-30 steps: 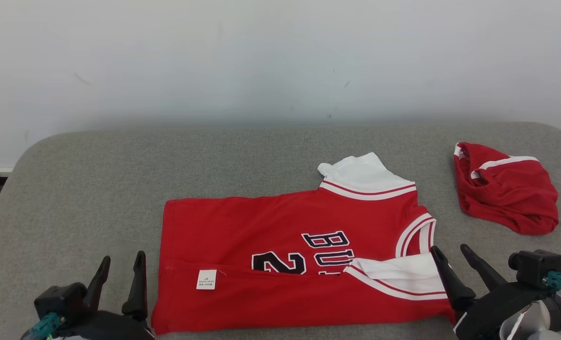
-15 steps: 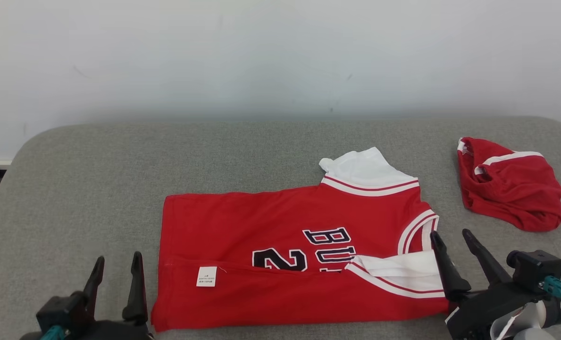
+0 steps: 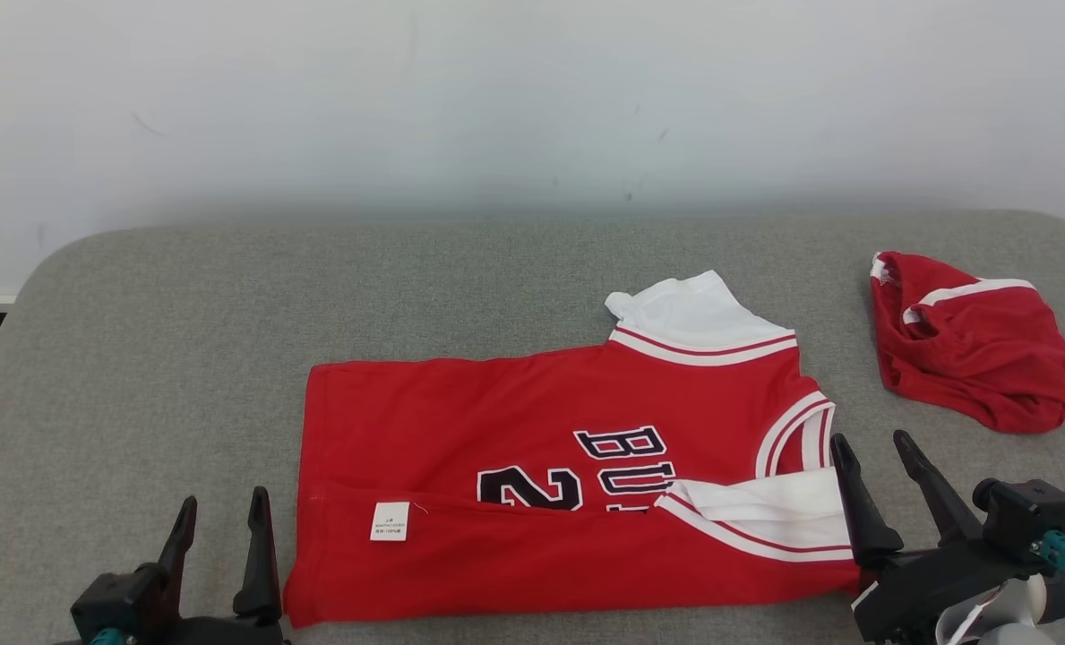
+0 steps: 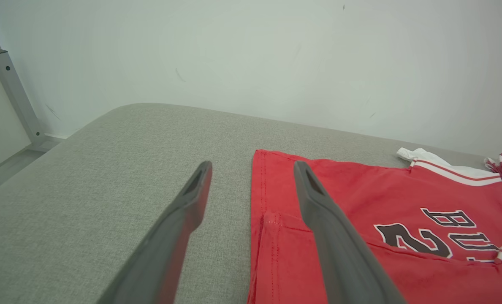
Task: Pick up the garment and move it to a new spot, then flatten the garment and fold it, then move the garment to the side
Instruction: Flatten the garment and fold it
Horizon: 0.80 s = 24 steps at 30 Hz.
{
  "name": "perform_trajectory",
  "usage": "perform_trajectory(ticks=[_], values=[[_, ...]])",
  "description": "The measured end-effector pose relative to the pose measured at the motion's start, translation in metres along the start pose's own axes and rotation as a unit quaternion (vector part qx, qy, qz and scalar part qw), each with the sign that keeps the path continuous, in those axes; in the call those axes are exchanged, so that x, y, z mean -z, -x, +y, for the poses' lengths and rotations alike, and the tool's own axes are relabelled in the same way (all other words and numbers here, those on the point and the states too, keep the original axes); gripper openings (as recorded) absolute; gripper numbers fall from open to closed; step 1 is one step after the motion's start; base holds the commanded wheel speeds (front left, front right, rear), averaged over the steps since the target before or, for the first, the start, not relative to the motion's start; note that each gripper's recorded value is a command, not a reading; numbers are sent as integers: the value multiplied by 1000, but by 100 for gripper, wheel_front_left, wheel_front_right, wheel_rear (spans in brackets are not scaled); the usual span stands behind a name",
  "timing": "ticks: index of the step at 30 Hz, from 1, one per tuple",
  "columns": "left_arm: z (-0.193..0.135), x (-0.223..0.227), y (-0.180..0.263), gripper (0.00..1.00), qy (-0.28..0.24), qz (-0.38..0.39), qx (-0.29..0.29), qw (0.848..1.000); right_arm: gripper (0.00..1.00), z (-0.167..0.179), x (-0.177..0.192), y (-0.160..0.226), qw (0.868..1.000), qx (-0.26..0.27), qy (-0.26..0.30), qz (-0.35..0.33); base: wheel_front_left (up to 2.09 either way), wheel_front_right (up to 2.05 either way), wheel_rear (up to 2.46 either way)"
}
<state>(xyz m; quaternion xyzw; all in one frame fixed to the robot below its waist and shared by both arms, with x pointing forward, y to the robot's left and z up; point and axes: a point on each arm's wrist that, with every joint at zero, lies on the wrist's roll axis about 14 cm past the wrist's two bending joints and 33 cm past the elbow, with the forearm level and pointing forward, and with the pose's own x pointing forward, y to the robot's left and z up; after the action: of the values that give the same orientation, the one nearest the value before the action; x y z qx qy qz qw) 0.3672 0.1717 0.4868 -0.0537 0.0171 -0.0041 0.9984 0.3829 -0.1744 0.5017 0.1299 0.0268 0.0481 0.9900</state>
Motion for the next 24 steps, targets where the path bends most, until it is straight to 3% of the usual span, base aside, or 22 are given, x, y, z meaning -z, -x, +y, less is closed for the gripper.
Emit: perform_trajectory(ticks=[9,15,24], values=[[-2,2,-1,100,-2,4,3,1000,100,-1,2,-1,1000,0,7,1,0,0,0],[-11,-6,-23,100,-9,11,35,999,100,3,-17,-27,1000,-15,21,-11,0,0,0],[-17,-9,-68,100,4,45,68,997,100,10,-20,-80,998,-36,45,27,0,0,0]])
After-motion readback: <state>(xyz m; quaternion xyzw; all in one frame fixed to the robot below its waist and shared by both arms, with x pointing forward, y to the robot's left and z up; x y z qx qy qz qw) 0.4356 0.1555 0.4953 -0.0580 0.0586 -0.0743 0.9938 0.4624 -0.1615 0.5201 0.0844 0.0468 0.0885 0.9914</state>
